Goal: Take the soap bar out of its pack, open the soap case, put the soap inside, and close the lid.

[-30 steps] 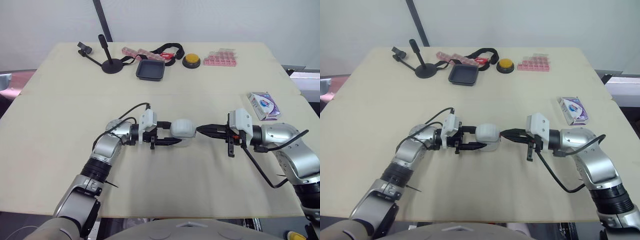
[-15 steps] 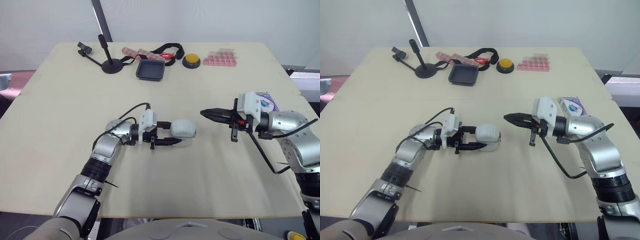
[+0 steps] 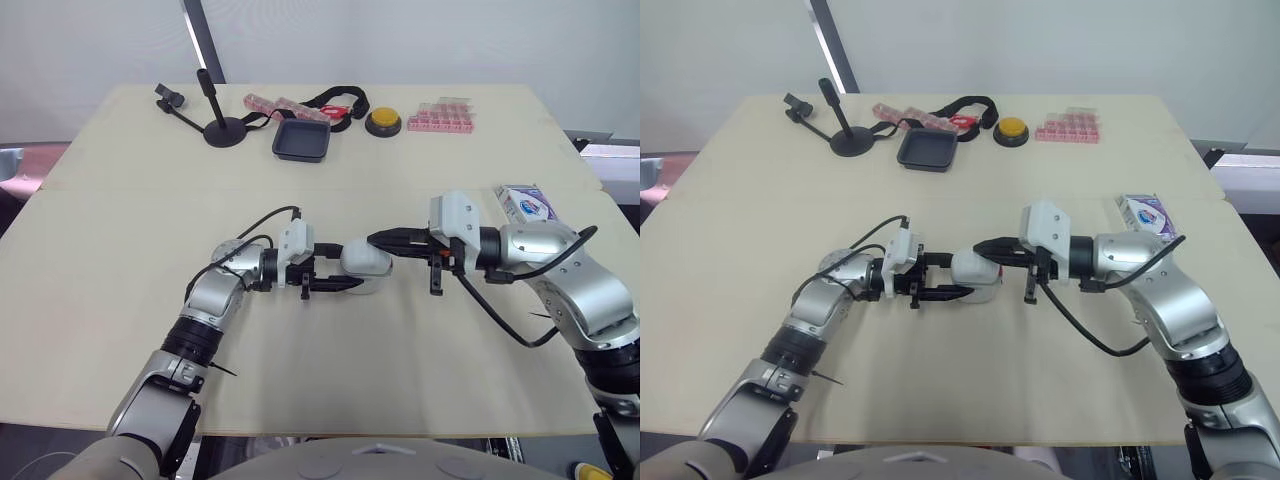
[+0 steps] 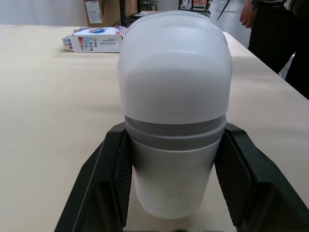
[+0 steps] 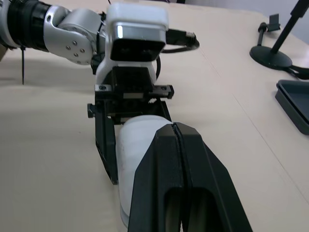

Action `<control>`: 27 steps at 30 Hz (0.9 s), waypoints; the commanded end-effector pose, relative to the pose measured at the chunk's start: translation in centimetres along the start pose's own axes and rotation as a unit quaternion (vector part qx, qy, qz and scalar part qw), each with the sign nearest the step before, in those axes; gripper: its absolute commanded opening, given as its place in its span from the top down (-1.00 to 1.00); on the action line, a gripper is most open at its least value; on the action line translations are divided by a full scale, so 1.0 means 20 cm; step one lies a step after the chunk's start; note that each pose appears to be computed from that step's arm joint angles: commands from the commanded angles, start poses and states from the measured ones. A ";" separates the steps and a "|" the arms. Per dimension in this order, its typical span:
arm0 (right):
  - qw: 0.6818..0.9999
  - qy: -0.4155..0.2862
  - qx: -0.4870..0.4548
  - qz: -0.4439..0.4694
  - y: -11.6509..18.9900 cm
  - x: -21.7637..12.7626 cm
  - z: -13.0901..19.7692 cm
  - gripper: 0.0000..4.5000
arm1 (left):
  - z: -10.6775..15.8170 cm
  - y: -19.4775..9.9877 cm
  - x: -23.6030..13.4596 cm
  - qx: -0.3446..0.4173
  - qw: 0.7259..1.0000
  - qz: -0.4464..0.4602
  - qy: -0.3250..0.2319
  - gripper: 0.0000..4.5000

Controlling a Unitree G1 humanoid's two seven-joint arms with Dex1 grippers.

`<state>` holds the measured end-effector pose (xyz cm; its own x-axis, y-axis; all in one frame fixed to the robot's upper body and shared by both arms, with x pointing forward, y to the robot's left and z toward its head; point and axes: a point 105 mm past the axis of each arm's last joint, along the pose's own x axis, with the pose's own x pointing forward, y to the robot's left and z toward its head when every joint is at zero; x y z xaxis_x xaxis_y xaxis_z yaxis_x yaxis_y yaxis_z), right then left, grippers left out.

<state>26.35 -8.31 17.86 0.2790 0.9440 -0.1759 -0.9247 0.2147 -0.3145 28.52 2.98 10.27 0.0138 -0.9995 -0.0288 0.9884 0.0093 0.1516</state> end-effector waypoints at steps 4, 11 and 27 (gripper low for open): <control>1.000 0.003 -0.016 0.007 0.02 0.01 0.02 0.99 | -0.01 -0.01 0.01 0.003 1.000 -0.003 0.010 0.14; 1.000 0.015 -0.023 0.011 0.02 0.00 -0.01 0.99 | -0.01 -0.01 0.01 0.002 1.000 -0.001 0.011 0.14; 0.997 0.056 -0.035 0.026 0.05 0.02 -0.13 0.99 | -0.01 0.00 0.00 0.000 1.000 0.004 0.010 0.14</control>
<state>26.33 -8.03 17.06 0.2719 0.9373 -0.2180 -0.8981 0.1658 -0.4073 28.56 2.96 10.16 0.0210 -0.9992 -0.0328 0.9901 0.0162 0.1394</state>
